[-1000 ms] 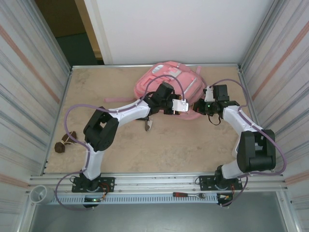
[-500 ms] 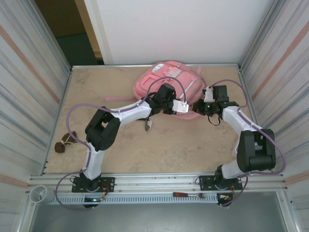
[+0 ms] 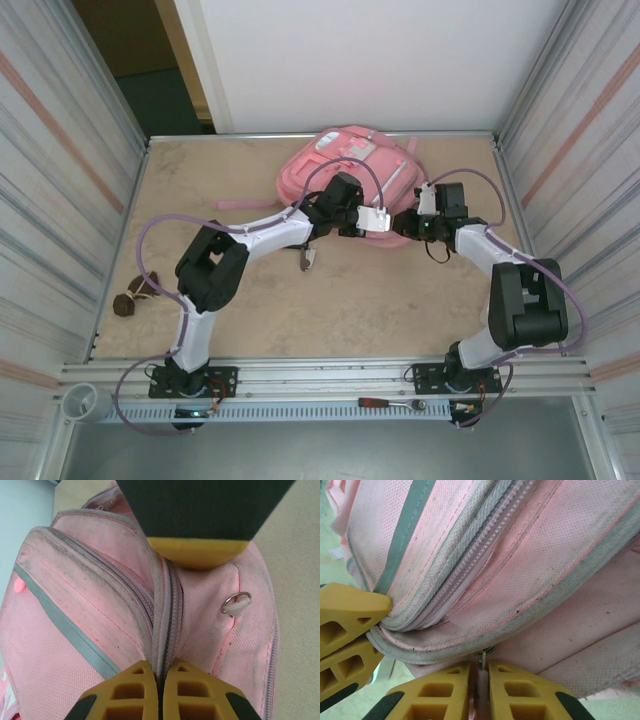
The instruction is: Pack the student bag
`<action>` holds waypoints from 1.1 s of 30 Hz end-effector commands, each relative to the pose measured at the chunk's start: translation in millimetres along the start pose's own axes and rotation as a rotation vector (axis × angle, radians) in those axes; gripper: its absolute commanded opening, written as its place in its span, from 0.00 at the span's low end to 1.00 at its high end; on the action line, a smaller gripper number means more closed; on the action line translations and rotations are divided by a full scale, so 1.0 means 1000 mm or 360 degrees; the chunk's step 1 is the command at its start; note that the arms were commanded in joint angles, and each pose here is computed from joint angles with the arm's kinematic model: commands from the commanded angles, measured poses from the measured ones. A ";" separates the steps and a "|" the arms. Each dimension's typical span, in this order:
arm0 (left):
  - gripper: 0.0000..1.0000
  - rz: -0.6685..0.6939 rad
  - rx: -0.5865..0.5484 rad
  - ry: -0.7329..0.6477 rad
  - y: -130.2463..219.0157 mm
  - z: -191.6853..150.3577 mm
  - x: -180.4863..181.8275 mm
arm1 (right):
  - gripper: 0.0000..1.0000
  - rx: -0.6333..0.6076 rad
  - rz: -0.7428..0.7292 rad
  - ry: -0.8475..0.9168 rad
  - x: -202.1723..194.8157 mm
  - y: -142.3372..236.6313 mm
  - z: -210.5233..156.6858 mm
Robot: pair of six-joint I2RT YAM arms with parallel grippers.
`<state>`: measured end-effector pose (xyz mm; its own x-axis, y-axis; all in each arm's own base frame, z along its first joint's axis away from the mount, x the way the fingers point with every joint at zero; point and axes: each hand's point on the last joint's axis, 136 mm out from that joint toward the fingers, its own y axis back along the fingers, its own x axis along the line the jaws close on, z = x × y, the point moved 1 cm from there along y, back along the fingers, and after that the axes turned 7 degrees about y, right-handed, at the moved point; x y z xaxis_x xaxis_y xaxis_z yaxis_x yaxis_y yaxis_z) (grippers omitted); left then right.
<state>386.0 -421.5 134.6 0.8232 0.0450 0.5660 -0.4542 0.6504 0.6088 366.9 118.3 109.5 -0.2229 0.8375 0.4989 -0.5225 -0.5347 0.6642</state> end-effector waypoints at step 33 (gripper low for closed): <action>0.57 0.0189 -0.0054 0.0355 0.076 -0.047 0.049 | 0.00 -0.0300 -0.0120 0.0149 0.042 0.042 0.034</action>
<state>402.9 -359.5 147.4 0.8410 0.1615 0.5164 -0.4755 0.6762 0.5627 366.3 120.4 143.4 -0.2278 0.8992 0.3736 -0.6378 -0.4277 0.6405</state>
